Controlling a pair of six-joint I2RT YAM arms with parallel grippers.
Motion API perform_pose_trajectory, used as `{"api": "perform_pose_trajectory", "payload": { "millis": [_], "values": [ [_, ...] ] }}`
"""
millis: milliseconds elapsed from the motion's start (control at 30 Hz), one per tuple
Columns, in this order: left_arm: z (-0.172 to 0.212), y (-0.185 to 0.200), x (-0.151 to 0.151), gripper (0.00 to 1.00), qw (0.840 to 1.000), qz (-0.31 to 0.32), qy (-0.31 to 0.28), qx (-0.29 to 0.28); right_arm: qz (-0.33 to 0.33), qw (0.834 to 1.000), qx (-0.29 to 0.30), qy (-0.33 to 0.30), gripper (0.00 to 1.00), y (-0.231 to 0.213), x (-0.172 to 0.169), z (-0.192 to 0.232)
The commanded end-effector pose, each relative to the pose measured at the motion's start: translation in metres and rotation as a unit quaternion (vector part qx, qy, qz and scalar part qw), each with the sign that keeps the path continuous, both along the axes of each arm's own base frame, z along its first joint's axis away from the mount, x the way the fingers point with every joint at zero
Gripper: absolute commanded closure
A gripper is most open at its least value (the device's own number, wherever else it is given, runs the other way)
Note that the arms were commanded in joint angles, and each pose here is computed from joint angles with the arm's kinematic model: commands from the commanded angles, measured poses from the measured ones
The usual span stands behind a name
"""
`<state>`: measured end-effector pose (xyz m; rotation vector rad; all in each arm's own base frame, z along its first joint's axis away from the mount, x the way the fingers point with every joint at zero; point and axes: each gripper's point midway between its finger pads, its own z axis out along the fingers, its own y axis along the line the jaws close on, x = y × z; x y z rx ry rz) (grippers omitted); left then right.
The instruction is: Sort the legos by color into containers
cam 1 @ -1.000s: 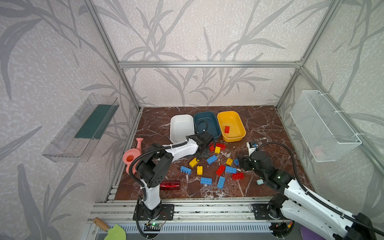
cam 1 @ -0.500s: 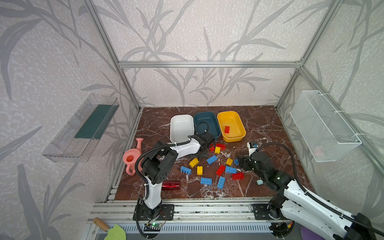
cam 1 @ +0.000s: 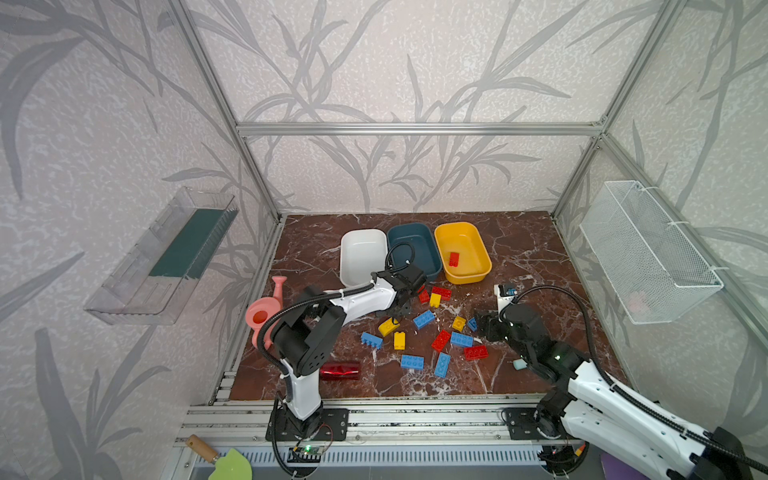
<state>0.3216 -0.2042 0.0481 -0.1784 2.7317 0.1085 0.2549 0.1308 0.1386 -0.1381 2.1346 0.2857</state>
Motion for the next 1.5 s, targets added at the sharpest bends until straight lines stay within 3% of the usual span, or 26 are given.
{"api": "perform_pose_trajectory", "payload": {
  "millis": [0,267,567,867,1033,1467],
  "values": [
    [0.043,0.0,0.008,0.48,0.999,-0.015,-0.037,0.006,0.006,1.0,0.02,-0.004,0.16,0.003,-0.004,0.005],
    [0.103,-0.04,0.048,0.48,0.995,-0.063,-0.075,-0.019,0.011,1.0,0.028,-0.001,0.16,0.001,-0.011,0.003],
    [0.124,-0.109,0.096,0.49,0.988,-0.118,-0.081,-0.065,0.02,0.999,0.044,-0.003,0.16,0.001,-0.019,0.001],
    [0.109,-0.169,0.141,0.49,0.98,-0.152,-0.08,-0.101,0.028,0.998,0.05,0.009,0.16,0.004,-0.024,-0.01],
    [0.101,-0.194,0.161,0.49,0.972,-0.162,-0.108,-0.135,0.029,0.998,0.047,0.017,0.16,0.004,-0.025,-0.02],
    [0.07,-0.224,0.179,0.48,0.96,-0.173,-0.114,-0.187,0.028,0.998,0.045,0.021,0.16,0.003,-0.027,-0.024]
  ]
}}
